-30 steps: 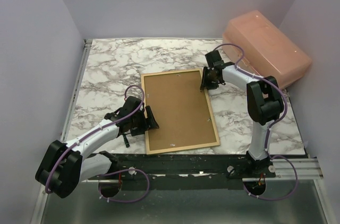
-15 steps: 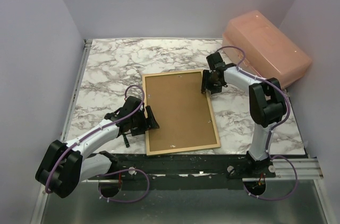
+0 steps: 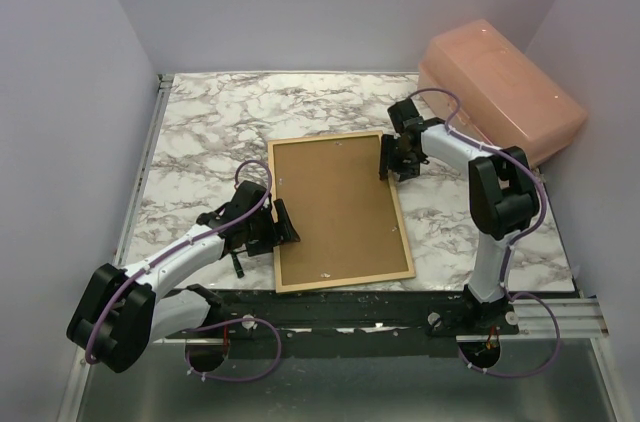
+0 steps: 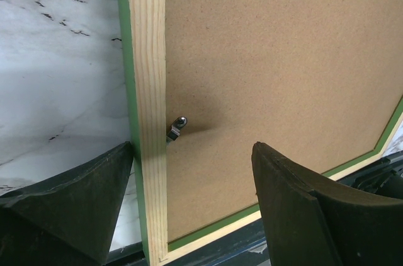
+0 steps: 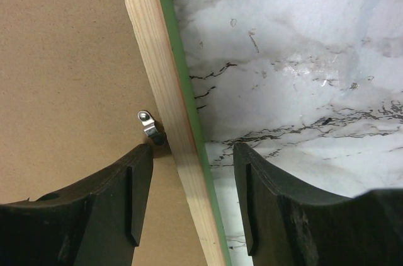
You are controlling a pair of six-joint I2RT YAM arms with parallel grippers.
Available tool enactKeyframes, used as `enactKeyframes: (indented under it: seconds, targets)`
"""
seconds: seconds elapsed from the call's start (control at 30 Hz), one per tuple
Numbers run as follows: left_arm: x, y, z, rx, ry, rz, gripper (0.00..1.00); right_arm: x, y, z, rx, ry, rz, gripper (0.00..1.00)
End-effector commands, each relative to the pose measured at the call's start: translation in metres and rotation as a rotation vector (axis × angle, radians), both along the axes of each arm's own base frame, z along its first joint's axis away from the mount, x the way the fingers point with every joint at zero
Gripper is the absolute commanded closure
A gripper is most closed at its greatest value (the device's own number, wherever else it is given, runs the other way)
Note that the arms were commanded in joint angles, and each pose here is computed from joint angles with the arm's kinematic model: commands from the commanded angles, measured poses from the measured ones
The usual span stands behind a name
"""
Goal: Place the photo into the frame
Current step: Install the photo frame at the center of the board.
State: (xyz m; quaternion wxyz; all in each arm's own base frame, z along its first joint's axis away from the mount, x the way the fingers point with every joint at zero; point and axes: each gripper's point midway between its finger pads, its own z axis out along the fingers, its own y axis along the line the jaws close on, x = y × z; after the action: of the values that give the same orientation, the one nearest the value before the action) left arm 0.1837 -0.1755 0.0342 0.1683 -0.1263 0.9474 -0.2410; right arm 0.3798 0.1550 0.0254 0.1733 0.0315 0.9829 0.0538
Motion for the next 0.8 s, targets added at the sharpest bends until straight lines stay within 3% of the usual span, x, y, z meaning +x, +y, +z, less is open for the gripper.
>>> enactKeyframes:
  seconds: [0.0,0.6,0.77]
  targets:
    - [-0.021,0.012,-0.028,0.053,0.091,-0.007,0.23,-0.014,-0.015,-0.027,-0.106,0.082,0.015,0.41]
    - [-0.023,0.011,-0.032,0.059,0.105,-0.027,0.24,0.004,0.014,-0.020,0.017,0.056,0.099,0.40]
    - [-0.023,0.011,-0.033,0.062,0.109,-0.033,0.24,0.005,0.023,-0.012,0.063,0.052,0.125,0.34]
